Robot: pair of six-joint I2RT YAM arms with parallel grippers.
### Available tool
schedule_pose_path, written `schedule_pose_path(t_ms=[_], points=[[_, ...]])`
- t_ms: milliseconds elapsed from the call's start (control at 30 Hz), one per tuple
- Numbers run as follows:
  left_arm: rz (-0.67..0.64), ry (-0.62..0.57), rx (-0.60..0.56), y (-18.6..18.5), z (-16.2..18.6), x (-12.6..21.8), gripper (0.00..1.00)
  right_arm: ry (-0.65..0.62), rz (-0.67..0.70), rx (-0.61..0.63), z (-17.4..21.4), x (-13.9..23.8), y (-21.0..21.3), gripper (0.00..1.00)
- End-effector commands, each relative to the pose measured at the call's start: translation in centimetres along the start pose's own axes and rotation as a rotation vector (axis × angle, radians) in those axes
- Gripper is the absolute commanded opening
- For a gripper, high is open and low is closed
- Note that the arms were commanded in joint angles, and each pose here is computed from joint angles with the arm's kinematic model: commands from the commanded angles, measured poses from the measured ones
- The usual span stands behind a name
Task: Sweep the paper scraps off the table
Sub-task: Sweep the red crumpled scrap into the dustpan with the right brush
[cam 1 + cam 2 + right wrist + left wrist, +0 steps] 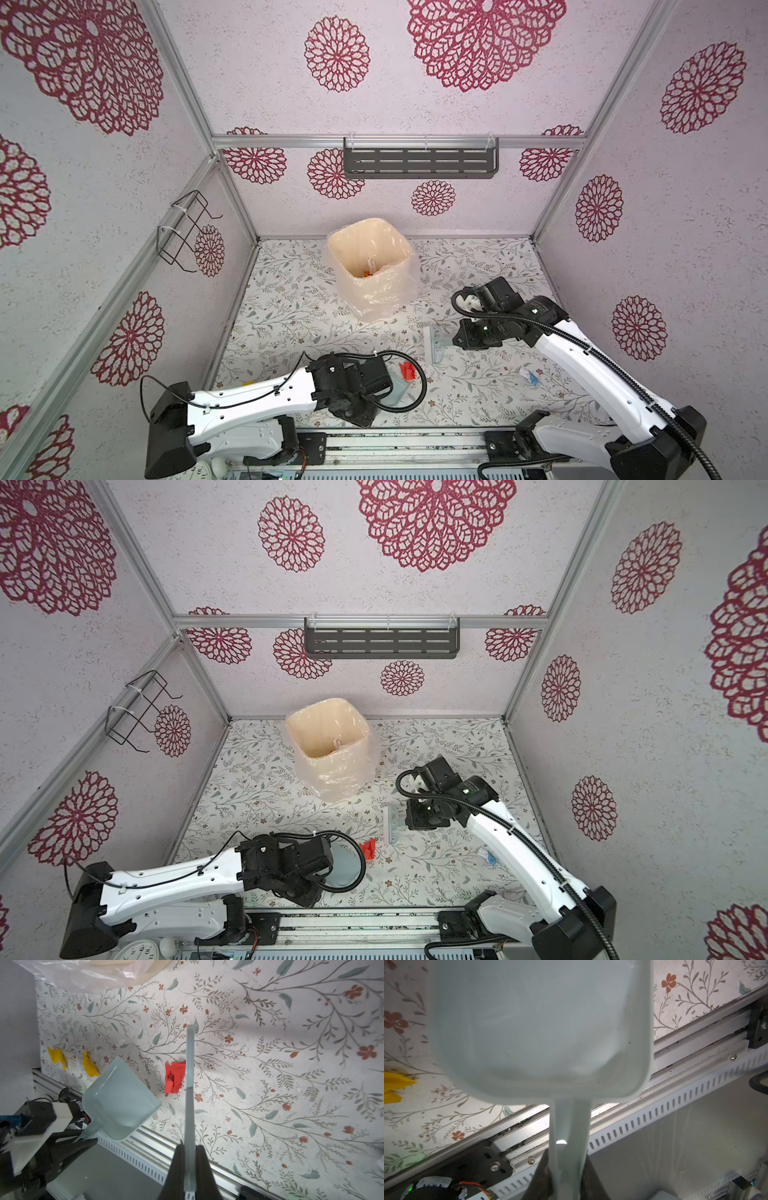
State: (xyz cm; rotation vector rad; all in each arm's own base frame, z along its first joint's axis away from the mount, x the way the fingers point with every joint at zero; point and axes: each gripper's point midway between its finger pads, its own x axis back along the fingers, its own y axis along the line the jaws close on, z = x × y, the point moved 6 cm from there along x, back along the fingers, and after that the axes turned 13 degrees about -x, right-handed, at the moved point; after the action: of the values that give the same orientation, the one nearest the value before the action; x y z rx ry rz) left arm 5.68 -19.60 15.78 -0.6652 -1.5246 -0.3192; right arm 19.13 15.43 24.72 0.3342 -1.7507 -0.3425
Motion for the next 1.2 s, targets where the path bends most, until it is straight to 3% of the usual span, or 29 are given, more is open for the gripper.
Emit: schedule_pose_path(t_ms=[0, 400, 1167], points=[[0.012, 0.017, -0.048, -0.5, 0.0, -0.9, 0.0, 0.016, 0.136, 0.111, -0.2, 0.7, -0.6, 0.0], [-0.015, 0.021, -0.101, -0.4, -0.6, -2.9, 0.0, 0.087, 0.263, 0.282, -0.4, -2.3, 2.6, 0.0], [-0.024, 0.011, -0.114, 0.2, -1.1, -5.1, 0.0, 0.214, 0.21, 0.43, 2.1, -5.4, 7.5, 0.0]])
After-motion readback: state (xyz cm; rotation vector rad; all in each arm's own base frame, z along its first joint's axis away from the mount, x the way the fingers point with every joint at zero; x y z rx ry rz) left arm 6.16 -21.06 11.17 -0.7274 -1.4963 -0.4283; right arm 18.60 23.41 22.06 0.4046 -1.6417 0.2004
